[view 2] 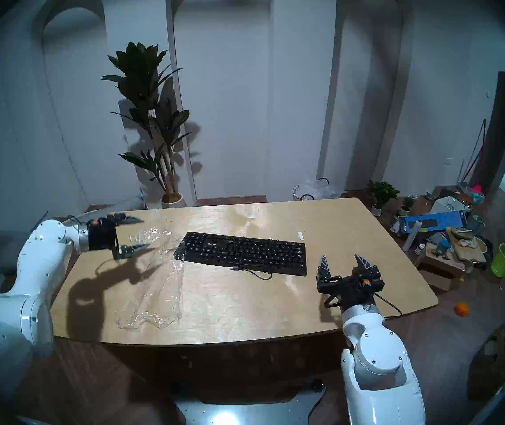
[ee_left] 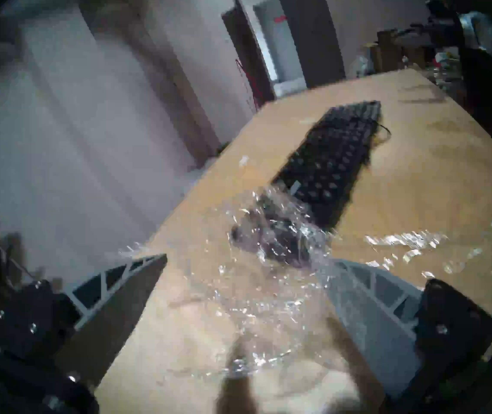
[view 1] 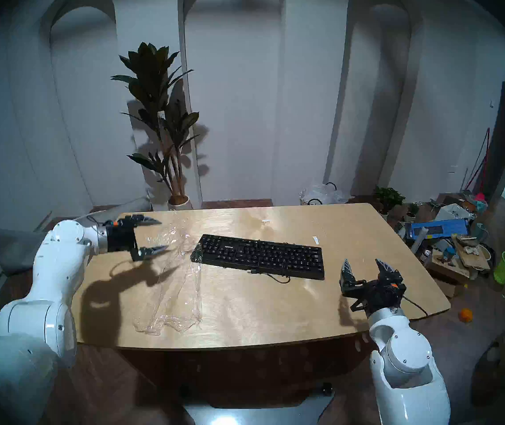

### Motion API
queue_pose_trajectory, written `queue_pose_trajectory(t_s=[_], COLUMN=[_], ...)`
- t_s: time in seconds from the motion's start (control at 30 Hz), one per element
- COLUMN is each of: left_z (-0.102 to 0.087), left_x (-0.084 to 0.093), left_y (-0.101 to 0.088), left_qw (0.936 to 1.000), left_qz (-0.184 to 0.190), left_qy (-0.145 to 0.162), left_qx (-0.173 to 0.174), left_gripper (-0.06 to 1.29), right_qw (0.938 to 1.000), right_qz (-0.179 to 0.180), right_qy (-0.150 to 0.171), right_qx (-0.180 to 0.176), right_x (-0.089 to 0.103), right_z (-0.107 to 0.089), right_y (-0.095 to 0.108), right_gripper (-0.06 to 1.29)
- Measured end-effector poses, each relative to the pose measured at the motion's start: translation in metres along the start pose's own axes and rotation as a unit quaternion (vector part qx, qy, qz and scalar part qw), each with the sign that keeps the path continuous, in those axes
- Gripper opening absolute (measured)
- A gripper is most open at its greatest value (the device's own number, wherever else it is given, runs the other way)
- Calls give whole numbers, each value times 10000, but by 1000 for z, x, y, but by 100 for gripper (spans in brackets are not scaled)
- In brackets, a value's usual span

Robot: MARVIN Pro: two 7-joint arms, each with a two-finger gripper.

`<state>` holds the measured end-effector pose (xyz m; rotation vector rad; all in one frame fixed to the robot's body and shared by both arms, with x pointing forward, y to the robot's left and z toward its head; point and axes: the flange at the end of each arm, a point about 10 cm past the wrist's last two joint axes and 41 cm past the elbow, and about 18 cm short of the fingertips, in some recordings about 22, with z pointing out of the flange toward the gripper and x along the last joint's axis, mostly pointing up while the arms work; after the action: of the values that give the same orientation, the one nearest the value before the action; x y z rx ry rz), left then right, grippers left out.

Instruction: Unwrap the new keyboard and set the wrapping aside

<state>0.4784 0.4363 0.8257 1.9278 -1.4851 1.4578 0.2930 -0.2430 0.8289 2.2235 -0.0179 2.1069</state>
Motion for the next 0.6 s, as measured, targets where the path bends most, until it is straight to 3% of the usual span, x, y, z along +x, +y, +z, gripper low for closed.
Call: queue_pose_trajectory(t_s=[0.13, 0.23, 0.37, 0.6], left_z=[-9, -13, -19, -27], left_x=[-25, -28, -24, -2], left_y=[22, 25, 20, -1], left_qw=[9982, 9973, 9969, 9978], left_qz=[-257, -271, -166, 175], left_qy=[-404, -515, -603, -561], left_qx=[-364, -446, -467, -308], left_gripper=[125, 125, 125, 125], right_qw=[9991, 9977, 9939, 9820], right_qz=[191, 276, 375, 414], right_qy=[89, 153, 261, 372], right_qx=[360, 593, 1005, 1803], right_x=[6, 11, 19, 27], right_z=[3, 4, 6, 5], right_y=[-29, -45, -72, -120], right_gripper=[125, 125, 125, 125])
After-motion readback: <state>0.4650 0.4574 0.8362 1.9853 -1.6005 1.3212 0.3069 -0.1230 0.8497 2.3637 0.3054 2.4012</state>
